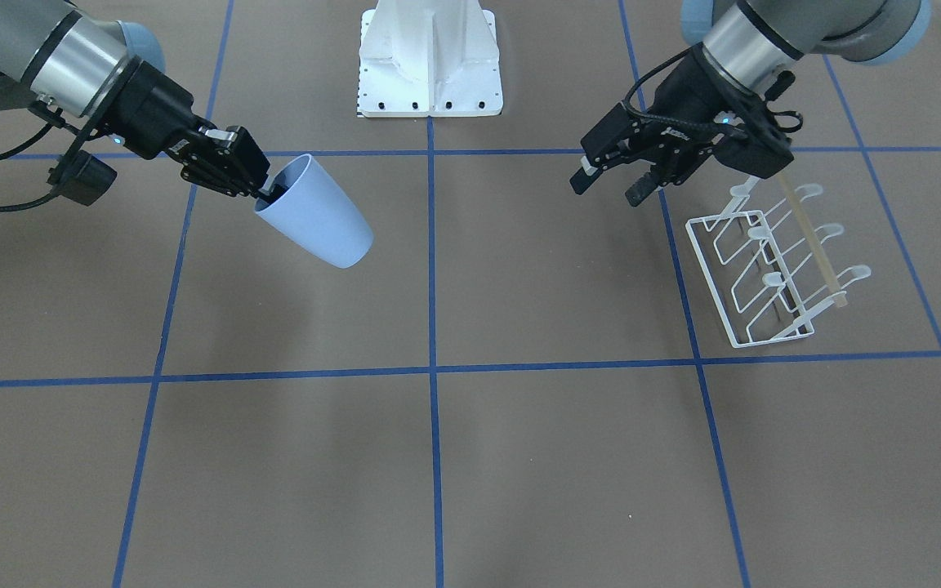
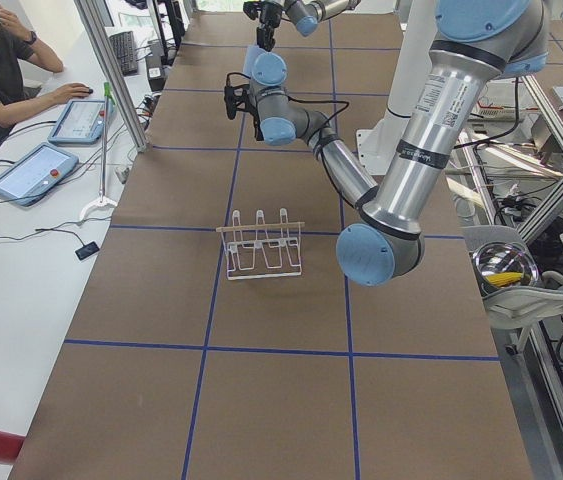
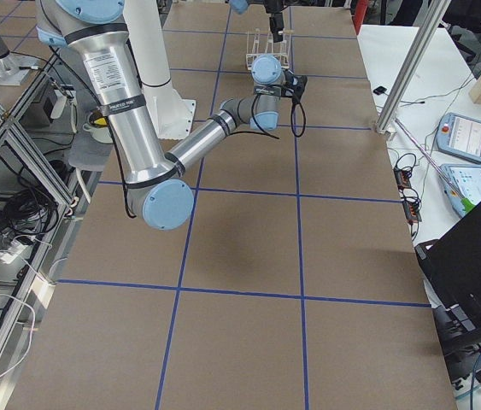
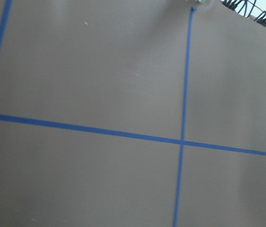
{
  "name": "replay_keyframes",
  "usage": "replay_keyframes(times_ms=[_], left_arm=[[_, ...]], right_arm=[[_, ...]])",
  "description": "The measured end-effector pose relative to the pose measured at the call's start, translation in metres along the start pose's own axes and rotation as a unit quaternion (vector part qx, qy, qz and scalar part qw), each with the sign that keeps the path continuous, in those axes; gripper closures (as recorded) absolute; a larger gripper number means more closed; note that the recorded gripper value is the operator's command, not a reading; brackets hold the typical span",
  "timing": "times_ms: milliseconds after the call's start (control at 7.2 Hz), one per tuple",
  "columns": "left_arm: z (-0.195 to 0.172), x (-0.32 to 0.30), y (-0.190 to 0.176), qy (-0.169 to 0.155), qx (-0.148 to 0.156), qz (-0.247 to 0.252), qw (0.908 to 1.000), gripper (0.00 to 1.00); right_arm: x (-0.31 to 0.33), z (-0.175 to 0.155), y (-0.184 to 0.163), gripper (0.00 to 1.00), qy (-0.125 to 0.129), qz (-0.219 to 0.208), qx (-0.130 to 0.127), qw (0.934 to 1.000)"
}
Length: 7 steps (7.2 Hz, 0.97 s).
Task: Hang cup on cup holder
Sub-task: 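Carry the cup toward the table center while the left gripper approaches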
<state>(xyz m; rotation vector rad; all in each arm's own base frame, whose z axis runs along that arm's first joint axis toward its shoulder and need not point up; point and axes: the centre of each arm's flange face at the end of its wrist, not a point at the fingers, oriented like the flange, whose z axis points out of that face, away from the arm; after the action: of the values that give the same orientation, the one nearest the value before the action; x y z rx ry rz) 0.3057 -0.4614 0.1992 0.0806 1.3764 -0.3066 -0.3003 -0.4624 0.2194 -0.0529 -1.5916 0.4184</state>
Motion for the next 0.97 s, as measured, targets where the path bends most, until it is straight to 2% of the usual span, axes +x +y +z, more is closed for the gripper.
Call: replay_keyframes(times_ms=[278,417,556,972], left_arm=[[0.019,0.014,0.016,0.072,-0.003,-0.004,0.9974,0.02],[0.026,0.011,0.015,0.114,-0.011,-0.018,0.9933,0.02],[0.027,0.009,0.016,0.140,-0.019,-0.038,0.9892,0.02],[0.024,0.020,0.019,0.170,-0.039,-0.091,0.9804,0.02]], right_arm=[[-0.013,0.015,0.027,1.00,-0.052,0.025,-0.011,0.9983],[-0.020,0.018,0.034,1.00,-0.064,0.032,-0.016,0.9973],[-0.024,0.020,0.038,1.00,-0.070,0.034,-0.022,0.9967],[-0.024,0.023,0.064,1.00,-0.104,0.040,-0.065,0.9917]])
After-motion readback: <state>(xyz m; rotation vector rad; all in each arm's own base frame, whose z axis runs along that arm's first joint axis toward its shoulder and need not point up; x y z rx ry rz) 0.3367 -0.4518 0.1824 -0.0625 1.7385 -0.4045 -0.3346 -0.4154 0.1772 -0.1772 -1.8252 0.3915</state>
